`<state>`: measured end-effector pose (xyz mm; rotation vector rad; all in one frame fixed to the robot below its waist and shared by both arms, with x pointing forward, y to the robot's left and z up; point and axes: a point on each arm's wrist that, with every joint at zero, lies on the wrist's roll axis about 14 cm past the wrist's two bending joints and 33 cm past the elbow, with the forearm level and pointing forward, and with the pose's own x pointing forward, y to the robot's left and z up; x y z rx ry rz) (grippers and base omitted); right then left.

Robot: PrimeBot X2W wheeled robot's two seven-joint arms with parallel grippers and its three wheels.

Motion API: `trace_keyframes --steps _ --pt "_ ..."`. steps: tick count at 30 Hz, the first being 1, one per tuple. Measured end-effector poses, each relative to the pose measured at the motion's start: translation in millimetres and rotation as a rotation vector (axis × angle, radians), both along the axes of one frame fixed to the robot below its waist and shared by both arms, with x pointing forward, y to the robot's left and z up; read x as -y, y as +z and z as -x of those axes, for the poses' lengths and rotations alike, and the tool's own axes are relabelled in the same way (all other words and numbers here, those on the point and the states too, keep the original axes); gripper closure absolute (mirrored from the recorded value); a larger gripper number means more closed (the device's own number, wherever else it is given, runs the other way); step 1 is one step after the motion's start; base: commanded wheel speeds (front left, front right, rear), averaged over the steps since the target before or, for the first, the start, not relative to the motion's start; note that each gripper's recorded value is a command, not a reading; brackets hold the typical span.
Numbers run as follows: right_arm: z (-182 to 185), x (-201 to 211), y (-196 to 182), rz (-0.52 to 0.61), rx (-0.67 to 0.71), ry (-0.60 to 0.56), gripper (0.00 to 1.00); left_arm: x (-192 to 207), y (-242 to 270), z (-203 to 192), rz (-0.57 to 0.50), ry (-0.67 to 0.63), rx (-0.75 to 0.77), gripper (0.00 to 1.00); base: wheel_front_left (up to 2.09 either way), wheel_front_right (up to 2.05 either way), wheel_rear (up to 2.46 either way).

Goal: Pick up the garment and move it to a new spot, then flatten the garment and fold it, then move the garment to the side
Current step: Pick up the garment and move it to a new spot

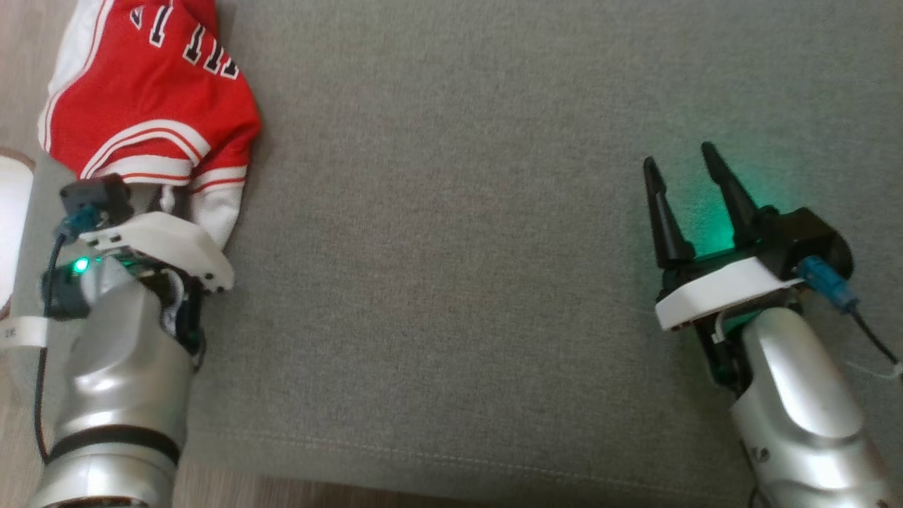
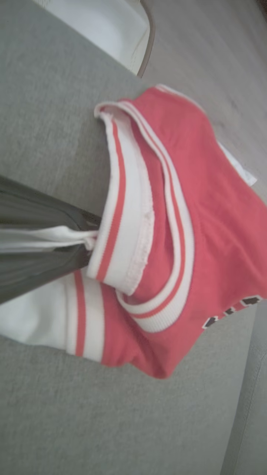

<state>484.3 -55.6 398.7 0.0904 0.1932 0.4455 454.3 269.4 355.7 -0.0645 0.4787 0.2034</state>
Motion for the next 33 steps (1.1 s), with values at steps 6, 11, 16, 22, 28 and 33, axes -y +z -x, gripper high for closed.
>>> trace_keyframes --steps 6,11,16,22,28,33 --pt "13.9 -7.0 21.3 -0.041 0.009 -0.012 0.00 -6.0 75.3 -31.9 -0.122 -0.057 0.203 1.00 0.00 0.00 0.00" --pt "21.5 8.7 36.4 -0.049 0.029 -0.063 0.00 30.4 133.5 -63.2 -0.163 -0.188 0.377 1.00 0.00 0.00 0.00" --pt "29.0 37.6 50.4 -0.061 0.052 -0.143 0.00 91.4 168.5 -86.0 -0.145 -0.323 0.498 1.00 0.00 0.00 0.00" --pt "41.0 73.4 64.1 -0.085 0.078 -0.241 0.00 203.6 183.7 -95.6 -0.029 -0.539 0.584 1.00 0.00 0.00 0.00" --pt "56.3 113.8 66.4 -0.087 0.076 -0.353 0.00 308.1 181.8 -88.5 0.102 -0.753 0.601 1.00 0.00 0.00 0.00" --pt "67.7 138.3 65.1 -0.070 0.066 -0.418 0.00 390.2 179.1 -66.0 0.250 -0.945 0.584 1.00 0.00 0.00 0.00"
